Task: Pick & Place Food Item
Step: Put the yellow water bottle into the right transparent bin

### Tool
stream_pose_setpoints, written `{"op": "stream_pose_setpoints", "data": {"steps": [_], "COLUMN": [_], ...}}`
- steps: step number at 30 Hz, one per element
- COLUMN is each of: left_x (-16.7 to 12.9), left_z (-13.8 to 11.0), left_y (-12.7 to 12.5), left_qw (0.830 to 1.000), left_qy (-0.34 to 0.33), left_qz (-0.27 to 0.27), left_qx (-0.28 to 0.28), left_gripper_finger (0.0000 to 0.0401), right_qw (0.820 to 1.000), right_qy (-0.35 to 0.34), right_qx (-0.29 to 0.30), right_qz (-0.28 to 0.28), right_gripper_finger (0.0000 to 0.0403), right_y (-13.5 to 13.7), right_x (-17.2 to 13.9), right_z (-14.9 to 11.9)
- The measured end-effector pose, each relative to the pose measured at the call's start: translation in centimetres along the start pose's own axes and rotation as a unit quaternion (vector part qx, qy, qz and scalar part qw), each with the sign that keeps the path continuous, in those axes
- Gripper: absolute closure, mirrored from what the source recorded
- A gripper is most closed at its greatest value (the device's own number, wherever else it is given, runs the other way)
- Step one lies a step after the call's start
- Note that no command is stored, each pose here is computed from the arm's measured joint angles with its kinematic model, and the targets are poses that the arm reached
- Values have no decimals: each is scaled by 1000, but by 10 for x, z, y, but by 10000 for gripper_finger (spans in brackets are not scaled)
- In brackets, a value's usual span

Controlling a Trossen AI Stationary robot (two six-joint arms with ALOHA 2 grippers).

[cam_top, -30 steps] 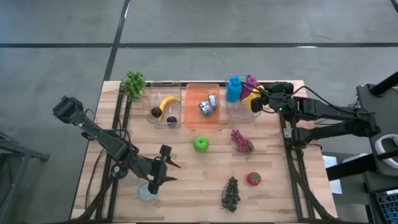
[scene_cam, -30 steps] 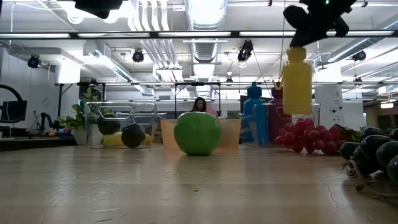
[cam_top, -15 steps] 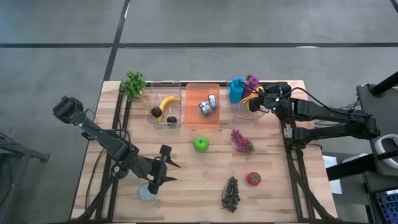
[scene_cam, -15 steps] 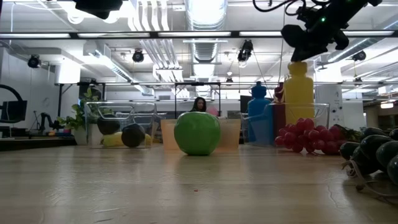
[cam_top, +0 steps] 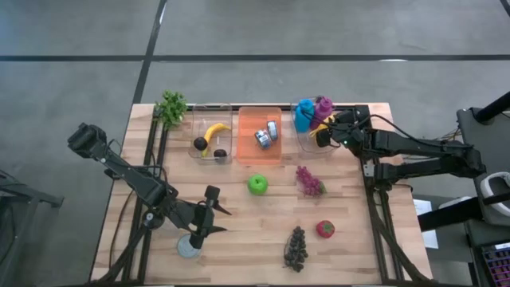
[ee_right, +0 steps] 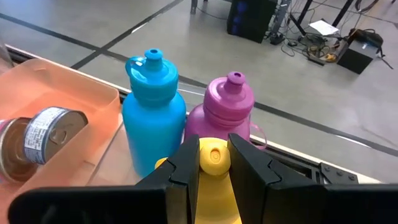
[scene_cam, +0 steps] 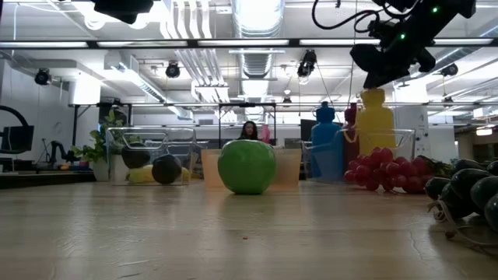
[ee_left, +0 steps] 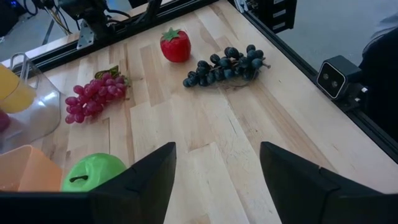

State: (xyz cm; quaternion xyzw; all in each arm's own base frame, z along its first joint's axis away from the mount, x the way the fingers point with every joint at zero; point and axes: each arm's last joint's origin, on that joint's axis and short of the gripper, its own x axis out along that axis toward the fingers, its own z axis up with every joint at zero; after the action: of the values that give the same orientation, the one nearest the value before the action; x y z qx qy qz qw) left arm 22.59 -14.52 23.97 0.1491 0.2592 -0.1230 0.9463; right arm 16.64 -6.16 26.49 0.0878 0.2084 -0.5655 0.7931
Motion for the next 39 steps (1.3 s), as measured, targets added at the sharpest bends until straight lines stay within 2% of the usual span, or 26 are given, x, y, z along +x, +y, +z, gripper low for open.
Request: {"op": "stream_pose_setpoints", "data": {"steps": [9,20,39], "left_x": [0,0,0], "left_z": [0,0,0], "left_y": [0,0,0], "left_qw": [1000,1000,1000], "left_qy": [0,0,0], "left_qz": [0,0,0], "left_qx": [-1,-1,-1], "left_gripper_finger": [160,167,167], "right_qw": [1000,1000,1000], "right_qy": [0,3,3], "right_qx": [6,6,5], "right_qz": [-2,-5,-5], "right_gripper_finger": [337,335,262], "right_y": [1,0,0], "right_x": [8,10,10], "right_z": [-13,-15,-15]}}
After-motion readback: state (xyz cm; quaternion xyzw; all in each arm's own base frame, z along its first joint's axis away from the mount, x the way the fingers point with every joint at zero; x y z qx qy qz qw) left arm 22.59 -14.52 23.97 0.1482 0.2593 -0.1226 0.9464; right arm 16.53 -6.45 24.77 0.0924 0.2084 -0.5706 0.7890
